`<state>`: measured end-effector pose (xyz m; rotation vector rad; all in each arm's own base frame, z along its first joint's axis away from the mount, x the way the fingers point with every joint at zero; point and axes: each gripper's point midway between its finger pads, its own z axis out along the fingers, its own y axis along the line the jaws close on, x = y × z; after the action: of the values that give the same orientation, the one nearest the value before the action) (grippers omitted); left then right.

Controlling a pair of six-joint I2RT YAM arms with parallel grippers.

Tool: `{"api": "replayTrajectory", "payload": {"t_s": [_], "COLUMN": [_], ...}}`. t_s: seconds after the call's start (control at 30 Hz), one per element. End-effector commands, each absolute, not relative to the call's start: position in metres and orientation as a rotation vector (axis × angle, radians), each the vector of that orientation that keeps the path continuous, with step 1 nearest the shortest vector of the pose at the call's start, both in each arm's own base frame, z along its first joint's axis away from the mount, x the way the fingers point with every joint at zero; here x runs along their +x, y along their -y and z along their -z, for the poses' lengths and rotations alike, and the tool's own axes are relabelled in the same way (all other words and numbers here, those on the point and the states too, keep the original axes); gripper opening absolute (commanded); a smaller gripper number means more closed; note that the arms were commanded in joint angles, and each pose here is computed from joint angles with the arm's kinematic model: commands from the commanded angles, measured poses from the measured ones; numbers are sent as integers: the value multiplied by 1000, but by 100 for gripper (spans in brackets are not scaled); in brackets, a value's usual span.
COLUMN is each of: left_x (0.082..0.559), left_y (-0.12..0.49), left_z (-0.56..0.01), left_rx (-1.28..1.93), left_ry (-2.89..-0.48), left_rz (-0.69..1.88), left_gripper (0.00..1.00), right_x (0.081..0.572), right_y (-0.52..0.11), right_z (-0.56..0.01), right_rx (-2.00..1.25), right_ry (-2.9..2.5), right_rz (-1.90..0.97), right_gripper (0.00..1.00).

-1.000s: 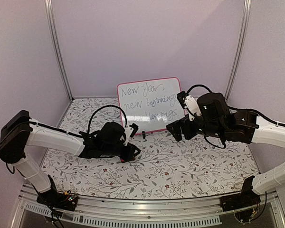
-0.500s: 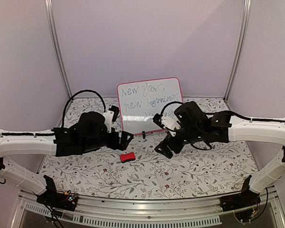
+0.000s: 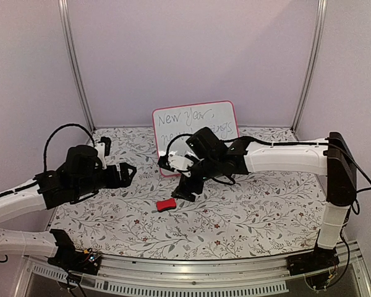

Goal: Erase the whiteboard
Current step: Pick up the whiteboard eraser from the center of the board.

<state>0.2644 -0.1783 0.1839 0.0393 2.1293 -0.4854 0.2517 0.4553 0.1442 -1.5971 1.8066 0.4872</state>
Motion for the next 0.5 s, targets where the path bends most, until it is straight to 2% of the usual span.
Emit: {"api": "replayTrajectory", "payload": {"t_s": [0.0, 0.13, 0.23, 0.47], "left_x": [255, 251, 248, 244], "left_y": [168, 164, 163, 160], "left_z": [-171, -166, -164, -163], "left_rx": [-5, -17, -15, -35], "left_ry": [-2179, -2195, -2201, -2189], "left_rz": [498, 496, 504, 529], "left_gripper": [100, 100, 100, 100], "right_x": [244, 245, 248, 235], "right_y": [-485, -500, -506, -514], "right_z": [-139, -117, -101, -75], "right_rx": [-1758, -1840, -1873, -1951], "right_ry": [-1633, -1601, -1595, -1578], "right_rz": [-512, -508, -496, -567], "right_gripper": [97, 95, 89, 84]}}
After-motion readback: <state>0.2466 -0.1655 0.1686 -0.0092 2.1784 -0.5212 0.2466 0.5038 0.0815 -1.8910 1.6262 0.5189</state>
